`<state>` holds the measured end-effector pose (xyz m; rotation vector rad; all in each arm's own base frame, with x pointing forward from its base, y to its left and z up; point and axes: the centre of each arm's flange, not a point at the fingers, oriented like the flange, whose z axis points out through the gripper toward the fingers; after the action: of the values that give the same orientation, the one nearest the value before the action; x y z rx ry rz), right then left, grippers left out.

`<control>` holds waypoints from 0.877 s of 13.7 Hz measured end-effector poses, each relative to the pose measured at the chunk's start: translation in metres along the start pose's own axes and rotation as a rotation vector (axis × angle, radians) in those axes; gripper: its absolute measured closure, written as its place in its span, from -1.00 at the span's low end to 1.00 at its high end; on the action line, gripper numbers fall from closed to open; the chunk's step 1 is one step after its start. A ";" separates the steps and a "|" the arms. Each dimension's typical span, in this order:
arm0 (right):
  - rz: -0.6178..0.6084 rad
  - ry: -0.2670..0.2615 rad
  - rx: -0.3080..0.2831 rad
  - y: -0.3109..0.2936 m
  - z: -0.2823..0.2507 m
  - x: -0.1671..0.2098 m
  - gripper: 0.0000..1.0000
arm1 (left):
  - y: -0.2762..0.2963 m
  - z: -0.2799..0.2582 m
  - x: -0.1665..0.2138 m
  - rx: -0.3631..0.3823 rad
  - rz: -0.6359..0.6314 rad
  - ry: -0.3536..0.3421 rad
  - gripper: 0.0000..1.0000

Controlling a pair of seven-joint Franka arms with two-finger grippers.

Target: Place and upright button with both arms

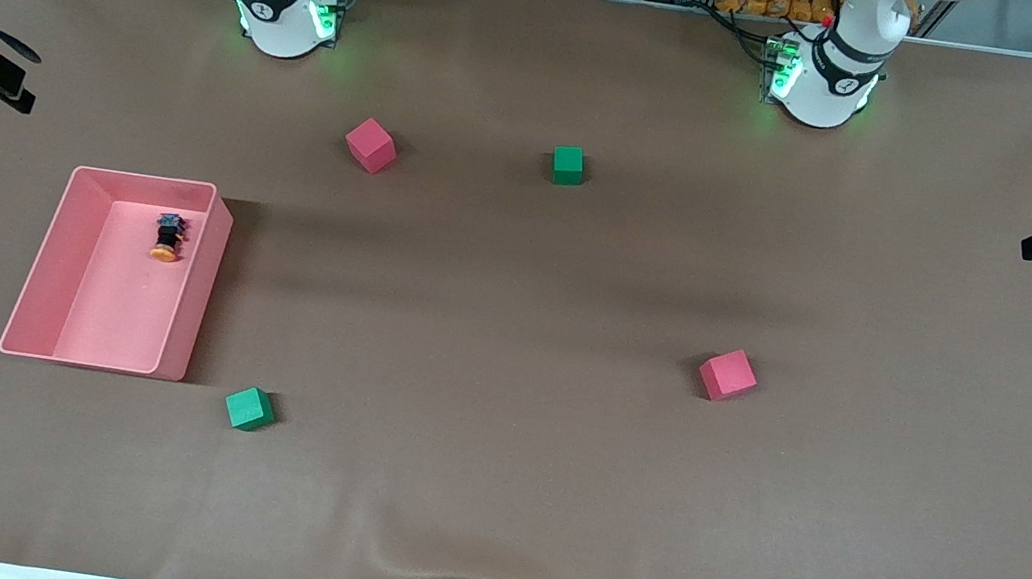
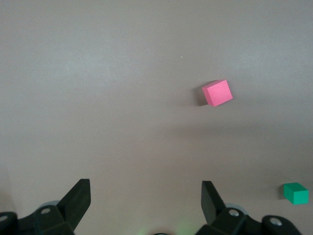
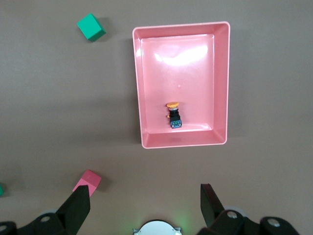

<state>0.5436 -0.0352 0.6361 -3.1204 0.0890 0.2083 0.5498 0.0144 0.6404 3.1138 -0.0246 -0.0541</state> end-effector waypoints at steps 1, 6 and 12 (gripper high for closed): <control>0.000 -0.009 0.000 0.000 0.004 0.001 -1.00 | 0.000 0.000 0.000 0.000 0.000 0.000 -1.00; 0.008 -0.028 -0.002 0.004 0.027 0.007 -1.00 | 0.000 0.000 0.000 0.000 -0.001 0.000 -1.00; 0.029 -0.049 0.000 0.017 0.080 0.019 -1.00 | 0.000 0.000 0.000 0.000 0.000 0.000 -1.00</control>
<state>0.5505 -0.0513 0.5544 -3.1130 0.1339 0.2842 0.5498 0.0148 0.6404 3.1138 -0.0243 -0.0540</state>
